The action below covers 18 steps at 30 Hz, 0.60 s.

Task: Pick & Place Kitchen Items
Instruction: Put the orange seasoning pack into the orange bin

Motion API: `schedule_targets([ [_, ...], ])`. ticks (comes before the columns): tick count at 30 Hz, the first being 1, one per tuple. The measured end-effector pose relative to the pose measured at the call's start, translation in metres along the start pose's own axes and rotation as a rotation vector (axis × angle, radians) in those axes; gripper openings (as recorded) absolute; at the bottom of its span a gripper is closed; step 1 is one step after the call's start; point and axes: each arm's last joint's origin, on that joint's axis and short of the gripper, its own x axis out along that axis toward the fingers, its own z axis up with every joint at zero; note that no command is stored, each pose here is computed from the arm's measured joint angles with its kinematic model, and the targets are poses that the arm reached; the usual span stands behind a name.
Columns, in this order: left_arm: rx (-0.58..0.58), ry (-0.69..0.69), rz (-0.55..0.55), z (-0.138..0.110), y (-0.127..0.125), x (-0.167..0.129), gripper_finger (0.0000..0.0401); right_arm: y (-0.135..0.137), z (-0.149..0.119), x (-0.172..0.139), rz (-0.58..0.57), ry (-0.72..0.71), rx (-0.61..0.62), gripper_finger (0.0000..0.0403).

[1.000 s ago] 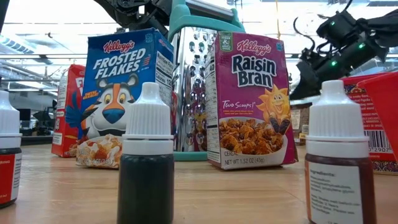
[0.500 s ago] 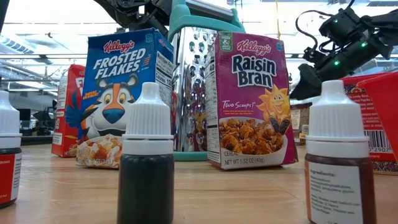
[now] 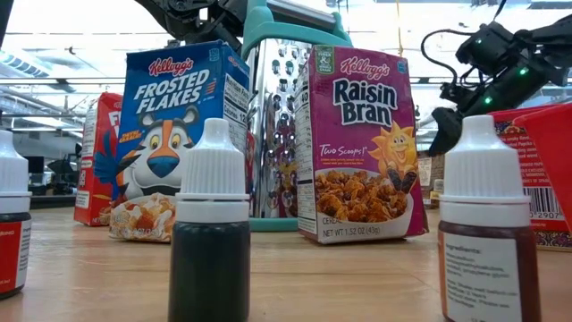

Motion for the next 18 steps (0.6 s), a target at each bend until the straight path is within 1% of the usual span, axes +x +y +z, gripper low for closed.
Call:
schedule_targets([
  [7,0.000,0.000,0.000,0.000,0.000,0.000,0.0257,0.001,-0.011,0.009,0.005,-0.035,0.008,0.0246],
  [11,0.000,0.000,0.000,0.000,0.000,0.000,0.0257,0.001,-0.015,0.011,0.005,-0.037,0.017,0.0232],
  [13,0.000,0.000,0.000,0.000,0.000,0.000,0.0257,0.001,-0.016,0.011,0.008,-0.034,0.023,0.0216],
  [15,0.000,0.000,0.000,0.000,0.000,0.000,0.0257,0.001,-0.016,0.012,0.028,-0.031,0.023,0.0190],
  [18,0.000,0.000,0.000,0.000,0.000,0.000,0.0257,0.002,-0.016,0.012,0.030,-0.031,0.022,0.0133],
])
